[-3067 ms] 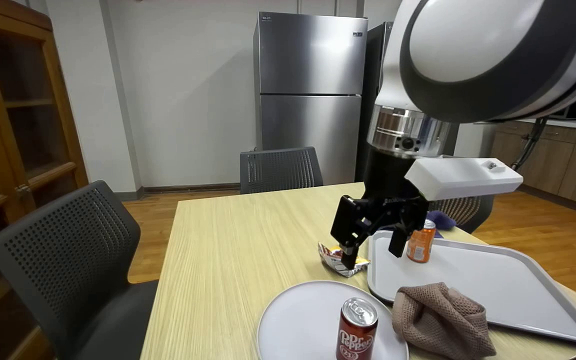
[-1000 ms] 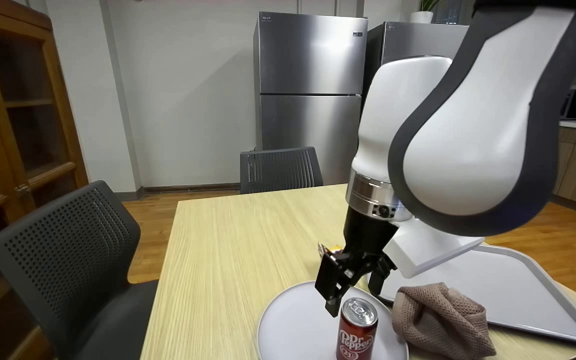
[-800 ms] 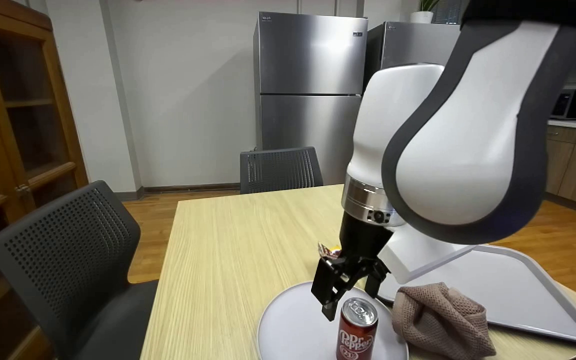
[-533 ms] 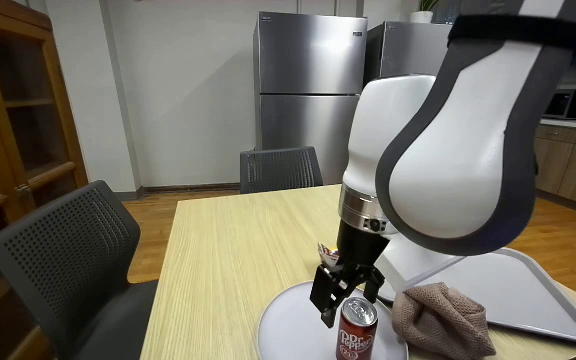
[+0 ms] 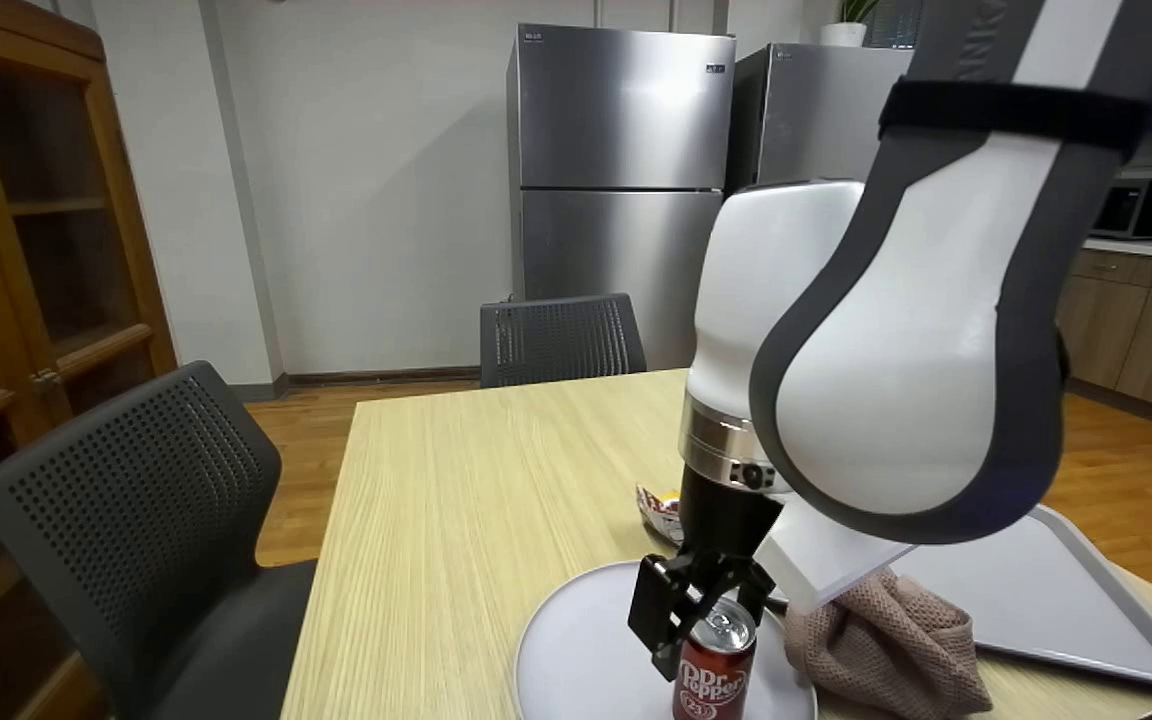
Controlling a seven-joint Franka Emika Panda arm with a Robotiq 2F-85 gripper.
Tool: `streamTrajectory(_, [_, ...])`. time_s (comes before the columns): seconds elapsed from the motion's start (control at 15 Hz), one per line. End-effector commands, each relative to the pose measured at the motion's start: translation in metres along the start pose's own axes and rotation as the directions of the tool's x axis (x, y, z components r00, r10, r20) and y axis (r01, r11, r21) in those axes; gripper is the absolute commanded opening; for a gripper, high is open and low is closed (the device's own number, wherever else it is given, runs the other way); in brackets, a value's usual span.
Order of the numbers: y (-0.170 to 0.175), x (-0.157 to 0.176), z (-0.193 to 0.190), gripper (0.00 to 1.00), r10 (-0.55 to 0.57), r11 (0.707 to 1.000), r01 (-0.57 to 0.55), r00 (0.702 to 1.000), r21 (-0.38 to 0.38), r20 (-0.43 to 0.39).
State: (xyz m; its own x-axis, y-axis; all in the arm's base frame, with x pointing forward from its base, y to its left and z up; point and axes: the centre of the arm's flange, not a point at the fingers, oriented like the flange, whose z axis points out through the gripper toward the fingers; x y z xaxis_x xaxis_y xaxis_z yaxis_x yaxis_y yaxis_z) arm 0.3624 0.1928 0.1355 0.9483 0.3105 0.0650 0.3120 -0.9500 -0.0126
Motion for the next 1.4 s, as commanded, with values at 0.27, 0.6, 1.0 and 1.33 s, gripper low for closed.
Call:
streamTrajectory(0.27, [-0.003,0.001,0.006,1.0,0.018,1.0,-0.018,1.0,-0.011,-0.012])
streamTrajectory(0.6, [-0.003,0.0,0.006,0.75,0.02,1.0,-0.021,1.0,-0.008,-0.014])
streamTrajectory(1.0, [-0.003,0.001,0.004,0.38,0.018,1.0,-0.019,0.999,-0.006,-0.026])
streamTrajectory(1.33, [-0.004,0.001,-0.008,0.38,0.022,1.0,-0.022,0.999,0.01,-0.037])
